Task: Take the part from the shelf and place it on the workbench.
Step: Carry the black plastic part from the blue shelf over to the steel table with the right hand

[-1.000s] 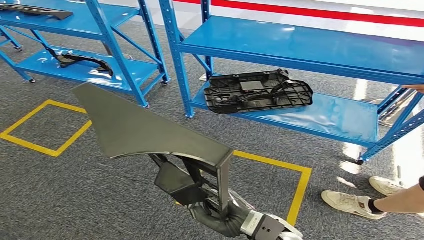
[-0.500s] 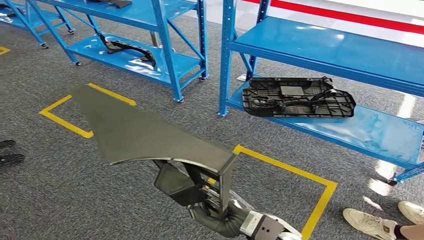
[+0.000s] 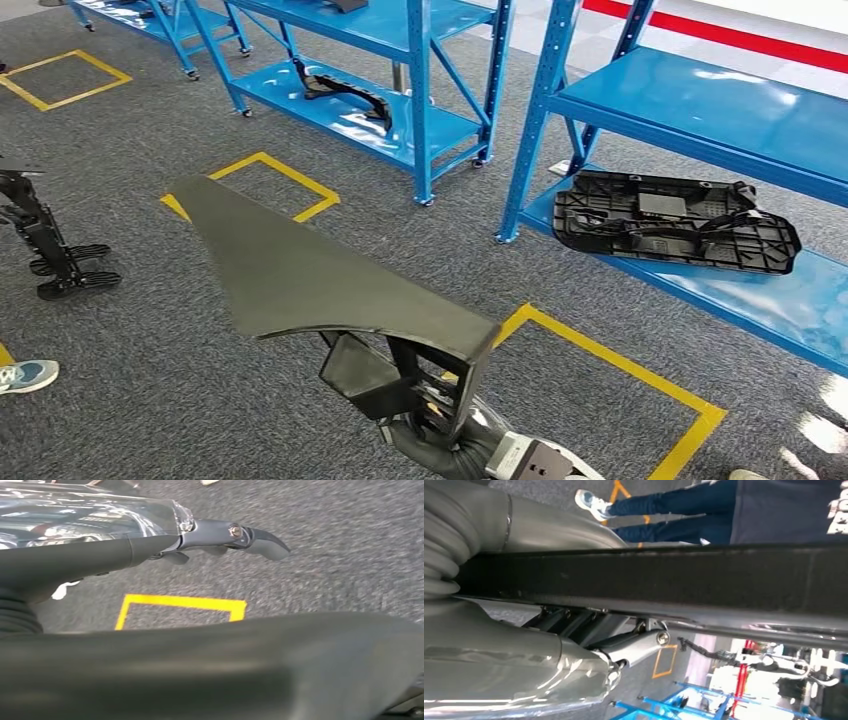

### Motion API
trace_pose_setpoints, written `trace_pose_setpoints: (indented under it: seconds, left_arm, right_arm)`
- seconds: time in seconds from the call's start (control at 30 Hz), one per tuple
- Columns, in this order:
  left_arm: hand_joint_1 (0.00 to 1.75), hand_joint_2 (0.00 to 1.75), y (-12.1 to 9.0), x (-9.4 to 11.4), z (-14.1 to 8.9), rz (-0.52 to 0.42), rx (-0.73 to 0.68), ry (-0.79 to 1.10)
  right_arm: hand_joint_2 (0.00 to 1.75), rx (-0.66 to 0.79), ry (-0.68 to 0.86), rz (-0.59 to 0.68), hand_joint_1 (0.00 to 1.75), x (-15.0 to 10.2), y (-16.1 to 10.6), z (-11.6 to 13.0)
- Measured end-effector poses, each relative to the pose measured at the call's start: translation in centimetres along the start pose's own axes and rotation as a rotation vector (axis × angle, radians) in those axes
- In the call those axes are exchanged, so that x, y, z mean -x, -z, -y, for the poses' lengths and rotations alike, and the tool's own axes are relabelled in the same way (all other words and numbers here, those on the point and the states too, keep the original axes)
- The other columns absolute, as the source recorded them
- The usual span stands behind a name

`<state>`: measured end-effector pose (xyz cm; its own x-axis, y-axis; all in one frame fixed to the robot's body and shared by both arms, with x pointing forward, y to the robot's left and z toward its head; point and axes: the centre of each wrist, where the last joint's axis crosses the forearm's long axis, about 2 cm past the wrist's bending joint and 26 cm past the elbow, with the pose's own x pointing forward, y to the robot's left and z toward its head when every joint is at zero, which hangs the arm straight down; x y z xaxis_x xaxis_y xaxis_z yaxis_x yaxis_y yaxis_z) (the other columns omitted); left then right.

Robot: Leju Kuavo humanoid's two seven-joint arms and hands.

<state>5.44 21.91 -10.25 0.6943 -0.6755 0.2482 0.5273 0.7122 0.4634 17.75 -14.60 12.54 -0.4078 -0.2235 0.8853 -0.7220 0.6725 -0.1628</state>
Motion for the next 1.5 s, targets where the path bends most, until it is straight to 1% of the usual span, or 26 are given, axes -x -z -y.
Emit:
trace_pose_setpoints:
  seconds: [0.23, 0.43, 0.57, 0.9, 1.03, 1.17, 1.3, 1.5]
  left_arm:
    - [0.00, 1.75, 0.1, 0.0, -0.1, 0.003, -0.002, 0.005]
    - [0.00, 1.75, 0.1, -0.2, -0.2, 0.006, -0.005, 0.005]
    - [0.00, 1.75, 0.1, 0.1, -0.2, 0.001, -0.004, 0.007]
    - [0.00, 1.75, 0.3, 0.1, -0.5, 0.008, -0.019, 0.008]
    - [0.00, 1.75, 0.3, 0.5, -0.6, -0.001, -0.028, 0.011]
    - [0.00, 1.75, 0.5, 0.6, -1.1, -0.001, -0.041, 0.018]
    - [0.00, 1.75, 0.5, 1.0, -1.1, -0.009, -0.035, 0.034]
    - [0.00, 1.75, 0.5, 1.0, -1.1, -0.007, -0.014, 0.059]
  right_arm:
    - [1.75, 0.007, 0.006, 0.000, 1.75, -0.1, -0.2, -0.3]
    - [1.75, 0.009, 0.003, 0.007, 1.75, -0.2, -0.1, -0.2]
    - [1.75, 0.011, -0.002, 0.012, 1.75, -0.3, 0.0, -0.1]
    - [1.75, 0.019, 0.001, 0.007, 1.75, -0.3, -0.3, -0.2]
    - [1.75, 0.025, 0.012, 0.025, 1.75, -0.3, 0.0, -0.3]
    - [1.75, 0.033, 0.031, 0.033, 1.75, -0.3, 0.1, -0.5]
    - [1.75, 0.045, 0.042, 0.035, 1.75, -0.2, -0.1, -0.7]
    - [1.75, 0.088, 0.051, 0.030, 1.75, -0.2, -0.7, -1.5]
